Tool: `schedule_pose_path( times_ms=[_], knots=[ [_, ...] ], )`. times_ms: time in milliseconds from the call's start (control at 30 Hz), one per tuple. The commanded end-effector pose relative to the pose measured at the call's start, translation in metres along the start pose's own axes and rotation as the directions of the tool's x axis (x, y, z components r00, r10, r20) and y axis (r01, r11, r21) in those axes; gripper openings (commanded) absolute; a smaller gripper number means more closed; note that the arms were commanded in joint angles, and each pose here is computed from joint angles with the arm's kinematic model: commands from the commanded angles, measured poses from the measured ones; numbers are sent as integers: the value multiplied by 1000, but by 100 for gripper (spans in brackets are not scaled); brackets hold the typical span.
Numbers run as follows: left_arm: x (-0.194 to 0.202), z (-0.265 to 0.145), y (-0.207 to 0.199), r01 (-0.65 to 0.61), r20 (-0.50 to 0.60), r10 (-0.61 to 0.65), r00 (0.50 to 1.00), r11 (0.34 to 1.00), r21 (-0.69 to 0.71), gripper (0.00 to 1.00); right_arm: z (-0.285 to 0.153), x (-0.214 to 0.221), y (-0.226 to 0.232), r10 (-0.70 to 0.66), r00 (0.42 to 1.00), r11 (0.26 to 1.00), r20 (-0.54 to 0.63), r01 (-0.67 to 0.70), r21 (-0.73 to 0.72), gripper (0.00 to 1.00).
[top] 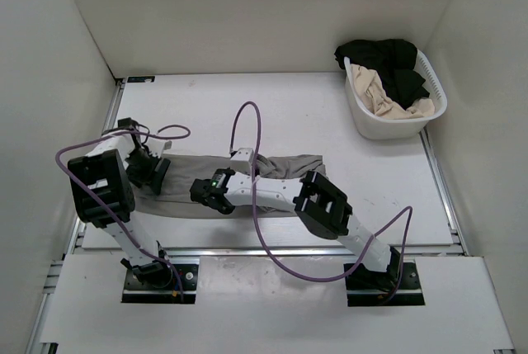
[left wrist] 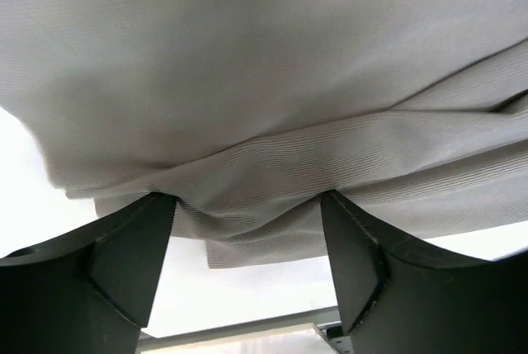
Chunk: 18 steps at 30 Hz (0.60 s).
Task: Fold and stack the trousers
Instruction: Fold the trousers
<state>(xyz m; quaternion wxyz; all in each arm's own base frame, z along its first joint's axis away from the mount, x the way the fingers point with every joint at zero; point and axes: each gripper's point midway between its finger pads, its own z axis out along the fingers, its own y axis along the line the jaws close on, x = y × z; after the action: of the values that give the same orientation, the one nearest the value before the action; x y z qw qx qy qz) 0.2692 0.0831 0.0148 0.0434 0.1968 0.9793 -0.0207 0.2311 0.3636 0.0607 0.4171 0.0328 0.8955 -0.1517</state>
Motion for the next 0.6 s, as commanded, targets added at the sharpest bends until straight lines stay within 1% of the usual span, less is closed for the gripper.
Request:
schedule_pose_path(
  times_ms=[0, 33, 67, 100, 167, 200, 267, 300, 367, 400, 433, 467, 500, 533, 567],
  knots=[
    [-32, -15, 8, -16, 119, 18, 993, 1000, -13, 83, -9, 18, 35, -46, 999, 992, -23, 42, -122, 65],
    [-32, -15, 8, -16, 119, 18, 993, 1000, -13, 85, -14, 19, 34, -55, 998, 992, -24, 51, -115, 72],
    [-37, -21, 11, -17, 137, 21, 990, 999, -27, 85, -16, 13, 31, -22, 1000, 995, -13, 21, -99, 76],
    [-39, -24, 12, -18, 139, 21, 990, 999, -29, 86, -26, 5, 28, -12, 1000, 994, 5, 13, -106, 81],
    [-44, -34, 15, -19, 166, 27, 986, 999, -50, 88, -35, -2, 18, -20, 999, 994, 37, 24, -108, 85],
    [-46, -38, 18, -18, 166, 28, 986, 998, -62, 88, -49, -12, 13, -13, 998, 991, 54, 20, -135, 86],
    [-52, -51, 21, -19, 194, 35, 980, 996, -84, 89, -63, -13, 11, -35, 997, 982, 70, 47, -181, 86],
    [-56, -54, 22, -10, 211, 27, 977, 996, -83, 91, -75, -27, 11, -22, 997, 973, 69, 37, -226, 86],
    [-67, -75, 27, 4, 253, 25, 967, 994, -112, 93, -88, -35, 9, -61, 996, 959, 59, 75, -274, 86],
    [-72, -85, 30, 16, 280, 21, 960, 991, -130, 93, -101, -49, 1, -30, 998, 952, 51, 44, -304, 86],
    [-80, -100, 34, 28, 312, 20, 950, 988, -150, 93, -107, -58, -6, -28, 998, 948, 56, 44, -315, 86],
    [-85, -112, 37, 30, 339, 30, 940, 985, -171, 94, -122, -76, -17, 4, 998, 936, 63, 18, -351, 88],
    [-88, -118, 38, 41, 350, 23, 937, 984, -174, 94, -123, -72, -26, -26, 999, 931, 47, 41, -362, 89],
    [-94, -134, 40, 52, 378, 25, 925, 980, -191, 94, -129, -76, -31, -22, 999, 921, 45, 38, -388, 92],
    [-96, -145, 41, 54, 394, 31, 919, 978, -203, 94, -142, -90, -41, 20, 999, 899, 41, 0, -438, 94]
  ],
)
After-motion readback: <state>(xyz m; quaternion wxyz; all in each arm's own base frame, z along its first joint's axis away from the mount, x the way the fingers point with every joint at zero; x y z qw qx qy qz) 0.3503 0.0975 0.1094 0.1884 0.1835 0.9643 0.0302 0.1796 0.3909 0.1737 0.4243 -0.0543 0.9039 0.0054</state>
